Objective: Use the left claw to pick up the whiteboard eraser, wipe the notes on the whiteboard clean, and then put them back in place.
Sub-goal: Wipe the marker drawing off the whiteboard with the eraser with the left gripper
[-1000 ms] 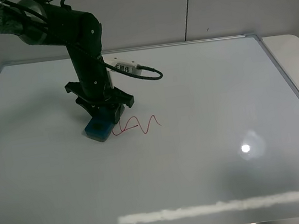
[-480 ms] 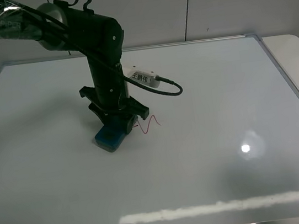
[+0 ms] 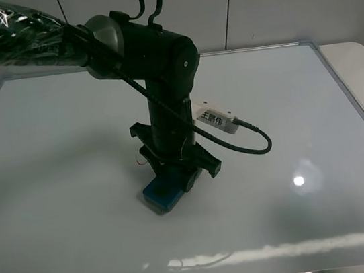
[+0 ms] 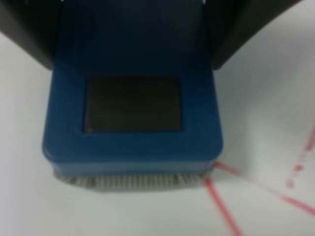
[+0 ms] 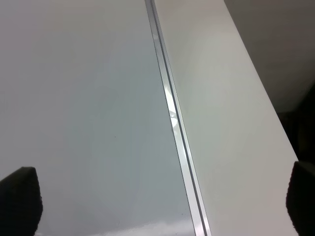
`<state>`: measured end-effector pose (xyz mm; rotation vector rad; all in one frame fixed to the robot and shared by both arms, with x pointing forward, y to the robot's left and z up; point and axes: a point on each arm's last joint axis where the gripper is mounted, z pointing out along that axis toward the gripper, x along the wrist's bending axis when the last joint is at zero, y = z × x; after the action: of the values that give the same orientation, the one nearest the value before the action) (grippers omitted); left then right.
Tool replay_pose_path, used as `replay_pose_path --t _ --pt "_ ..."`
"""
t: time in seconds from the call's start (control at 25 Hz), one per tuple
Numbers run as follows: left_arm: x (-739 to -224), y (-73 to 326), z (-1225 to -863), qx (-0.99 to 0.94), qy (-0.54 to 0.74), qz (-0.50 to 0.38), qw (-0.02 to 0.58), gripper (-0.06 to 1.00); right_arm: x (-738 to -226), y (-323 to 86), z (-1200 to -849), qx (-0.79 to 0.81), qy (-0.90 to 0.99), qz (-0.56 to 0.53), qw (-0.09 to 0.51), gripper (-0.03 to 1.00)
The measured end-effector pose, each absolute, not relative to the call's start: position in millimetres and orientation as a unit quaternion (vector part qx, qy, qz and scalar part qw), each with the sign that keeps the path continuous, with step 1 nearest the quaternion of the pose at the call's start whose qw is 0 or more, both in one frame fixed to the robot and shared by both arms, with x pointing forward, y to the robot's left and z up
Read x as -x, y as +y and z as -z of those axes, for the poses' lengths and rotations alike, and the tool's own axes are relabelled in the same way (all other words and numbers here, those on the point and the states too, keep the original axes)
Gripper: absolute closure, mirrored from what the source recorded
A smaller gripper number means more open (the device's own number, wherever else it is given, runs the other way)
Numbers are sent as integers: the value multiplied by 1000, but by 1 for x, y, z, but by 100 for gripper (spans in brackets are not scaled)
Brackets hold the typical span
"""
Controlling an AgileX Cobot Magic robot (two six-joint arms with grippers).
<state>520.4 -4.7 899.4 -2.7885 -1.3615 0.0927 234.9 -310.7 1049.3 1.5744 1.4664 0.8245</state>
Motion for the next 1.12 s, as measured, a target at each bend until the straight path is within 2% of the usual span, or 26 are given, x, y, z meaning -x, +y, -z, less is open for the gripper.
replay_pose_path --t 0.28,0.68,0.88,1.12 --pt "-537 11 -899 885 -464 -31 14 39 -235 -311 -1049 -624 581 -327 407 -2" --pt "-609 91 -901 826 -562 -15 -39 39 -235 -311 -1049 -624 581 -327 407 -2" --pt "-634 139 -902 790 -612 -8 -43 39 -235 -311 -1049 -624 581 -327 407 -2" --pt "-638 151 -902 786 -617 -2 -35 39 -235 -311 -1049 -624 581 -327 407 -2"
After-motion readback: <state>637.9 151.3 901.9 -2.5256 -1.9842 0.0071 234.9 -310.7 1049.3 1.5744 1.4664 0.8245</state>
